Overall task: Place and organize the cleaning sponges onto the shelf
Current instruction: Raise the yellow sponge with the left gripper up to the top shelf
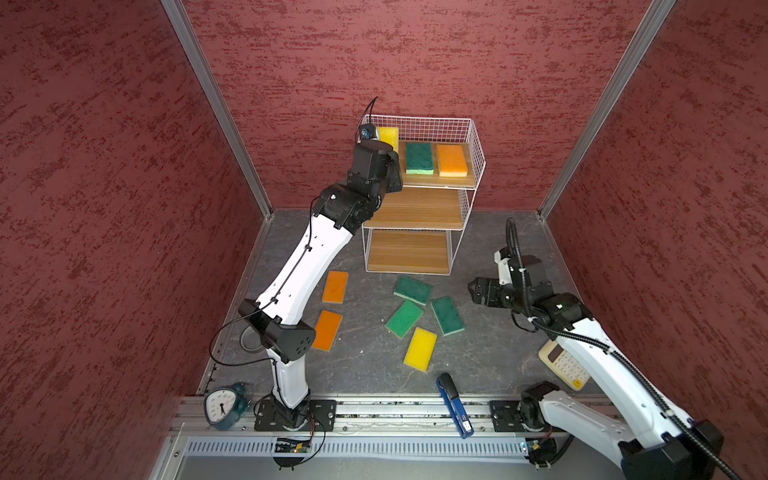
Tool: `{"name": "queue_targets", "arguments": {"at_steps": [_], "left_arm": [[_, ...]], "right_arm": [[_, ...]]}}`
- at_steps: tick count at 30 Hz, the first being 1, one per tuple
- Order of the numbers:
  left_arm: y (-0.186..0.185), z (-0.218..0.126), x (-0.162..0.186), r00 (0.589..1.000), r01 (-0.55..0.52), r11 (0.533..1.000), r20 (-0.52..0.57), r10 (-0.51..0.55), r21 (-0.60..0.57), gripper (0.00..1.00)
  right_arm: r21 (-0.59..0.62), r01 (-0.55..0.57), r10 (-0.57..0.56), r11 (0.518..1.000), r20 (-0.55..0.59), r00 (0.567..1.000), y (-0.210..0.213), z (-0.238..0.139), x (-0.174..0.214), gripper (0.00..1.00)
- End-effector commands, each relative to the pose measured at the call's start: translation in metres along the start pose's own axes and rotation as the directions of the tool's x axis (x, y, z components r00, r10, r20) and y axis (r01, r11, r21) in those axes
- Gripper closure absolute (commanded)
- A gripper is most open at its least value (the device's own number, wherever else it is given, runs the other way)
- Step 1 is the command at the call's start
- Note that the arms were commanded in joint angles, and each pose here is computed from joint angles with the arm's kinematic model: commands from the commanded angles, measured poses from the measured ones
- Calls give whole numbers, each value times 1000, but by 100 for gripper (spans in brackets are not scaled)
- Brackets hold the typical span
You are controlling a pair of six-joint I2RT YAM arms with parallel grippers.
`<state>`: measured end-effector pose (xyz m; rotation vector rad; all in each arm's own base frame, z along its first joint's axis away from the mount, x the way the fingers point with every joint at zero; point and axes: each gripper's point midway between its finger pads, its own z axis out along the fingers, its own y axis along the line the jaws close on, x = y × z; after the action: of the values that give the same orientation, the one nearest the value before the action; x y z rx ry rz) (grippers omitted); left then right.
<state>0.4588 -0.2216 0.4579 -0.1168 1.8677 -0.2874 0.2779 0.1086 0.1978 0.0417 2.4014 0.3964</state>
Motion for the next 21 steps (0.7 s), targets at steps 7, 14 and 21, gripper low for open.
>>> {"name": "queue_targets", "arguments": {"at_steps": [7, 14, 21], "left_arm": [[-1, 9, -6, 999, 23, 1000, 33, -23, 1, 44], [2, 17, 0, 1000, 14, 1000, 24, -13, -25, 44], [4, 20, 1, 1000, 12, 999, 26, -11, -41, 44]], "right_arm": [[-12, 23, -23, 1000, 34, 999, 5, 0, -17, 2], [-20, 17, -17, 1000, 30, 999, 6, 3, -17, 2], [-19, 16, -16, 1000, 31, 999, 6, 2, -16, 2]]}}
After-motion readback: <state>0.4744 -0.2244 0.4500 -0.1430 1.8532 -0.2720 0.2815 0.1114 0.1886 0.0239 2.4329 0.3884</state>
